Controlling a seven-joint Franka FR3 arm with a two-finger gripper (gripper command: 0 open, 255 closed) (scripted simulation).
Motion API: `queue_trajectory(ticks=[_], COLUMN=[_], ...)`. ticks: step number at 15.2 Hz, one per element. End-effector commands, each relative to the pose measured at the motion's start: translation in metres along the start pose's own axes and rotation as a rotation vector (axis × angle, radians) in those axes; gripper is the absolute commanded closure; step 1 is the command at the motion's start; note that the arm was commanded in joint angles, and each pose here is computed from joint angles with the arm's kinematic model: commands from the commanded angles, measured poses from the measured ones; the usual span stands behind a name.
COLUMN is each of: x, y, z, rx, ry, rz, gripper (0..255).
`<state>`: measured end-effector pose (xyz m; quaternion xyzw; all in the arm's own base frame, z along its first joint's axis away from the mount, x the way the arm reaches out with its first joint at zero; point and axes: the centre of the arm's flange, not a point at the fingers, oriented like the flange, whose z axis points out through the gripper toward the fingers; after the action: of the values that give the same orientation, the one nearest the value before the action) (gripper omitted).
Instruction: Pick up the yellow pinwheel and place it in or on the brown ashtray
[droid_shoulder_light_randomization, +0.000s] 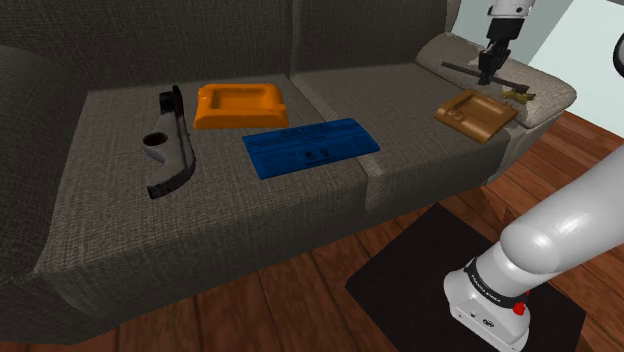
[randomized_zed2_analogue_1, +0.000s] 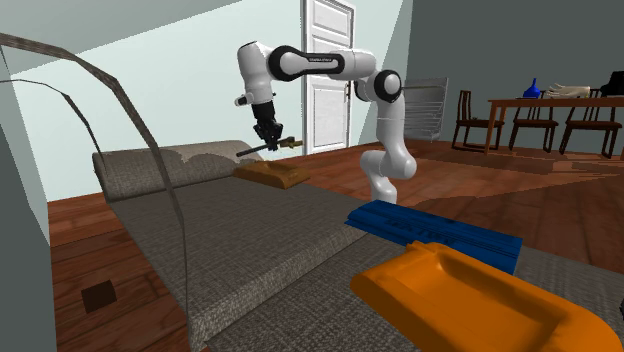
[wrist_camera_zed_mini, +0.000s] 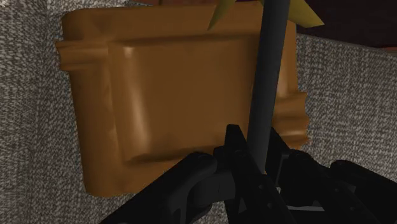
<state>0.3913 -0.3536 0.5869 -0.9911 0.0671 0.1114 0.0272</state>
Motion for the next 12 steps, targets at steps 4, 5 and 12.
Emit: queue_trajectory(ticks=[4,5,12], x=[-0.033,-0.031,-0.023], y=[0.041,0.041,0.043], z=[0.01,0.015,0.051], rx=[0.0,0.0,0.0], ry=[0.0,0.0,0.0], rz=[-0.002,-0.002,-0.002], gripper=[255,255,255])
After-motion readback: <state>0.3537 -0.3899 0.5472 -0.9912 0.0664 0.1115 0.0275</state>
